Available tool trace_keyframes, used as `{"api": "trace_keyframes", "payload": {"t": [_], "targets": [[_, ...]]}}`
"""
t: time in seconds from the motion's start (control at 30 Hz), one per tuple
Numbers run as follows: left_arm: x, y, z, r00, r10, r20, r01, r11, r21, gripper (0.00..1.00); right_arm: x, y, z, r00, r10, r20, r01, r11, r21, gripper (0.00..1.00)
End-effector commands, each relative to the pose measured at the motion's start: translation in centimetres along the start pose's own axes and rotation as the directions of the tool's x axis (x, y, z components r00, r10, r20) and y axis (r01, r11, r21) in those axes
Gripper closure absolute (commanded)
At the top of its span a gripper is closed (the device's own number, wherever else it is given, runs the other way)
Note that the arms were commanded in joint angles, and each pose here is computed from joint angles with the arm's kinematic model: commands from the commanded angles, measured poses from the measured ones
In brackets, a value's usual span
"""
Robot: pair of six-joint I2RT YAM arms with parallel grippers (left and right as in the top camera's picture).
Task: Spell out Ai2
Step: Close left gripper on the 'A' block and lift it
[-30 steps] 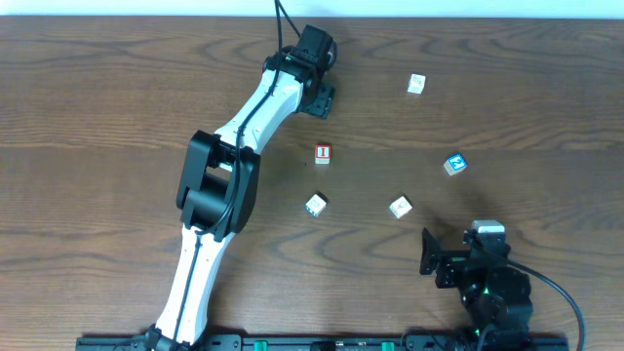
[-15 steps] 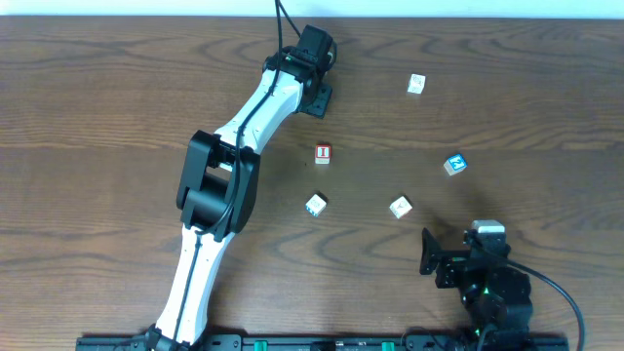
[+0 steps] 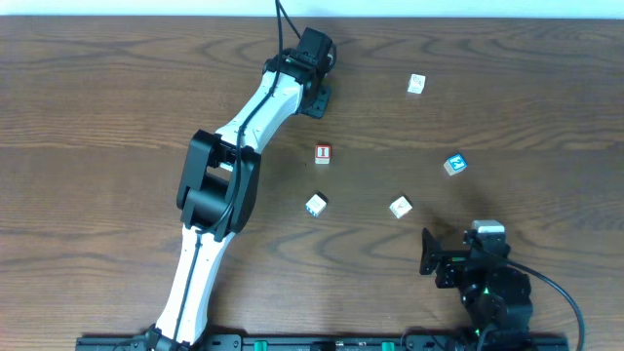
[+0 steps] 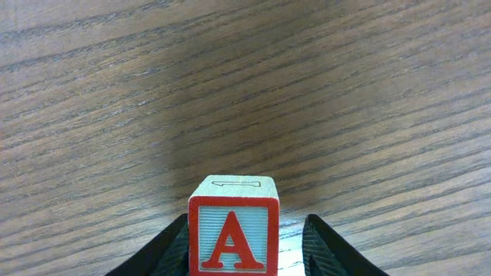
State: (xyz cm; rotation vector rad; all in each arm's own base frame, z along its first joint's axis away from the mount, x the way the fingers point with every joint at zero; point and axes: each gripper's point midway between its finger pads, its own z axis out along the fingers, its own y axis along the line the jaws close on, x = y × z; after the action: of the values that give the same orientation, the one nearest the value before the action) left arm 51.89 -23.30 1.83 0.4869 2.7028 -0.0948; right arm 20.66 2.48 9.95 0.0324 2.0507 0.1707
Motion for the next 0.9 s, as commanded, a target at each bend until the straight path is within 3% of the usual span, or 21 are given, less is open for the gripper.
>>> {"api": "trace_keyframes", "payload": {"t": [0.0, 0.87], "targets": [[1.3, 0.6, 1.6, 0.999, -0.003, -0.039, 0.003, 1.000, -0.011, 0.57, 0.1, -0.1, 0.1, 1.000, -0.002, 0.000, 0.002, 1.000, 0.000, 0.01], [0.6, 1.2, 0.4, 0.999, -0.019, -0.031, 0.019, 1.000, -0.013, 0.74, 0.1, -0.1, 0.1, 1.000, -0.002, 0.000, 0.002, 1.000, 0.000, 0.01]]}}
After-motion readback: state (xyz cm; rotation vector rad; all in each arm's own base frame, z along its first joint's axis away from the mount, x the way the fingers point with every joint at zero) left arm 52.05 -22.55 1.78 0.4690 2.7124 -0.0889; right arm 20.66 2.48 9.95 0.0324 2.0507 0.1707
